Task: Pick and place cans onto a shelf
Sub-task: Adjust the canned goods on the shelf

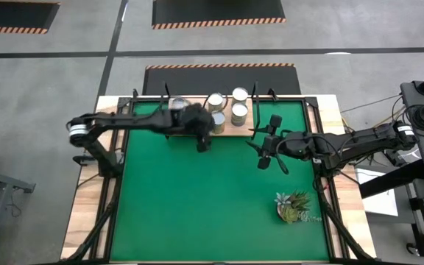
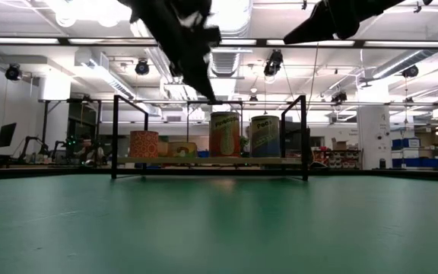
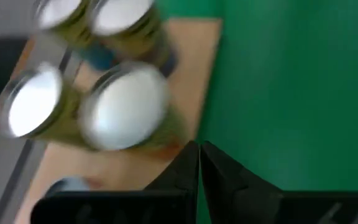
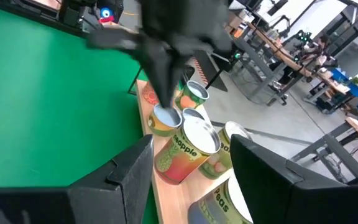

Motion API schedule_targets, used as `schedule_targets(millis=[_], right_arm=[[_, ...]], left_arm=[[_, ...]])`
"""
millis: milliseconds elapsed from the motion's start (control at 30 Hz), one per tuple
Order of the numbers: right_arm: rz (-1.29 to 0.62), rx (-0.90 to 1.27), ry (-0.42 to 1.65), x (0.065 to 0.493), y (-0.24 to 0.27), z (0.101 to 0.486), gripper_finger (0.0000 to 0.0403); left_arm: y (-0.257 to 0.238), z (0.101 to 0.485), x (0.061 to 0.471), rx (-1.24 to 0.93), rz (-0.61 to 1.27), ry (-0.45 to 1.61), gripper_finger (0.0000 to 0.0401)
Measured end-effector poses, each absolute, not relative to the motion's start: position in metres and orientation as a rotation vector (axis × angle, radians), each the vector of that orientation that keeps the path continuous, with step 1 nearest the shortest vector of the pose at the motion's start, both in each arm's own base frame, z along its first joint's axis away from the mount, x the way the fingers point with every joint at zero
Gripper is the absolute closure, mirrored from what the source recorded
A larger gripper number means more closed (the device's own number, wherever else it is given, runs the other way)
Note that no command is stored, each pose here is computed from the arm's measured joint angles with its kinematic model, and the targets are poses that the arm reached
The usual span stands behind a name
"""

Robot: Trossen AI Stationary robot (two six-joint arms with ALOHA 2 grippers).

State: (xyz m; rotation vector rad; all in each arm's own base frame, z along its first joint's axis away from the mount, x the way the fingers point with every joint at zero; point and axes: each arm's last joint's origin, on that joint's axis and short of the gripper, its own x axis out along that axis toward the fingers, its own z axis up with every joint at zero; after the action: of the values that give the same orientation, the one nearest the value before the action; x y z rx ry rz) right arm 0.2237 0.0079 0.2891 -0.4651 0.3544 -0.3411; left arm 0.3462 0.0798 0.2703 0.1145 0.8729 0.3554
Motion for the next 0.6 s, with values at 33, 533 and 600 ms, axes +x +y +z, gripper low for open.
schedule_targets(millis=[33,533,600], right_arm=[[-0.342,-0.459,0.355,0.224,0.008,0.289,0.0204],[-0.357,-0.346,0.369,0.25,0.01,0.297,0.0311],[-0.361,-0.355,0.402,0.259,0.009,0.305,0.0342]], left_arm=[[0.07,0.271,0.344,0.12,0.338,0.84,0.0401],[-0.008,0.295,0.271,0.304,0.336,0.292,0.0401],[-0.008,0.295,0.259,0.298,0.342,0.23,0.0401]])
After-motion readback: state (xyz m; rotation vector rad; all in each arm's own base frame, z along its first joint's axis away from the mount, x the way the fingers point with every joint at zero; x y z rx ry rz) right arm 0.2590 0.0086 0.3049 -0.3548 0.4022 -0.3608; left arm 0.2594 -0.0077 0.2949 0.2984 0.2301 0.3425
